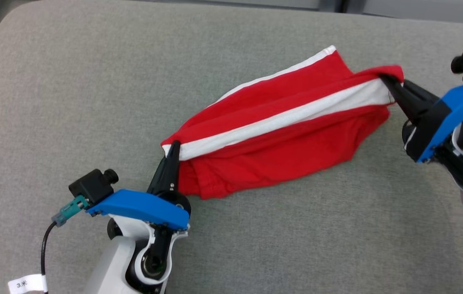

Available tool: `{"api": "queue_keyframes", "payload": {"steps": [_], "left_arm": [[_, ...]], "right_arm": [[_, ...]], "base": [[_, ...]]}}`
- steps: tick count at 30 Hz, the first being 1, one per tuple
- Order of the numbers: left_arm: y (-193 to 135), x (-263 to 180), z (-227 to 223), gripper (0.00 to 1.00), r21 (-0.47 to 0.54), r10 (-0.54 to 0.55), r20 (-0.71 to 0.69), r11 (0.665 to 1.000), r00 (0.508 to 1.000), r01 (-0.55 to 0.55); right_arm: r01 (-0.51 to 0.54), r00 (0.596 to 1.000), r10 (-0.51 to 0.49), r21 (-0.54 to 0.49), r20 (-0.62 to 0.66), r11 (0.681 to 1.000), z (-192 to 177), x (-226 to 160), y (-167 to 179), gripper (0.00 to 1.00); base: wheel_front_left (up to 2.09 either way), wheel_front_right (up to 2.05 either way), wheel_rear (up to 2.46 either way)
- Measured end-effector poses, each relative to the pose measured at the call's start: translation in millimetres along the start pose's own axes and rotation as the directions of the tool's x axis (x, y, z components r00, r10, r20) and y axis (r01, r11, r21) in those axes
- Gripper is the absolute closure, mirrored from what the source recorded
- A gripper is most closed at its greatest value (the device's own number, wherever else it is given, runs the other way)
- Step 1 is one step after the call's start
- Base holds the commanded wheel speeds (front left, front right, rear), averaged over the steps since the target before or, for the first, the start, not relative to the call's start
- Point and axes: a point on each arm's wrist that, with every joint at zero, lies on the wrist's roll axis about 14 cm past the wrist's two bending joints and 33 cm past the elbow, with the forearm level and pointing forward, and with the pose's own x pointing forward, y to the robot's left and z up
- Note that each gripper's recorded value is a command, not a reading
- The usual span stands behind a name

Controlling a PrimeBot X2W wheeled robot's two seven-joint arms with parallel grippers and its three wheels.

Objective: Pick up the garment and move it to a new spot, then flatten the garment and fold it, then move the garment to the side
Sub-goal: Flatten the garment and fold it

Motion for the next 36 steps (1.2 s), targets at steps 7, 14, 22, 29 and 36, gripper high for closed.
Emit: {"api": "queue_keyframes", "payload": {"steps": [7,14,22,29,36], "left_arm": [[22.0,11.3,2.1,1.0,-0.015,0.056,0.037,0.998,0.998,-0.056],[29.0,16.5,2.8,0.89,-0.033,0.068,0.051,0.997,0.996,-0.066],[26.6,21.0,-2.0,0.0,-0.026,0.061,0.036,0.998,0.997,-0.06],[27.8,12.3,4.9,0.0,-0.038,0.073,0.072,0.997,0.995,-0.07],[24.6,-7.0,32.5,0.0,0.044,0.037,0.181,0.998,0.983,-0.046]], "right_arm": [[-0.042,0.999,0.042,-0.001,-0.004,0.999,-3.3,46.1,6.9,1.0],[-0.058,0.998,0.057,-0.022,-0.03,0.998,-6.4,71.0,11.8,1.0],[-0.068,0.997,0.067,-0.035,-0.028,0.997,-7.2,82.9,16.8,0.0],[-0.085,0.996,0.085,-0.006,-0.005,0.996,0.6,77.2,25.1,0.0],[-0.041,0.999,0.041,0.022,-0.014,0.999,0.5,52.5,7.6,0.0]], "base": [[0.0,0.0,0.0],[0.0,0.0,0.0],[0.0,0.0,0.0],[0.0,0.0,0.0],[0.0,0.0,0.0]]}}
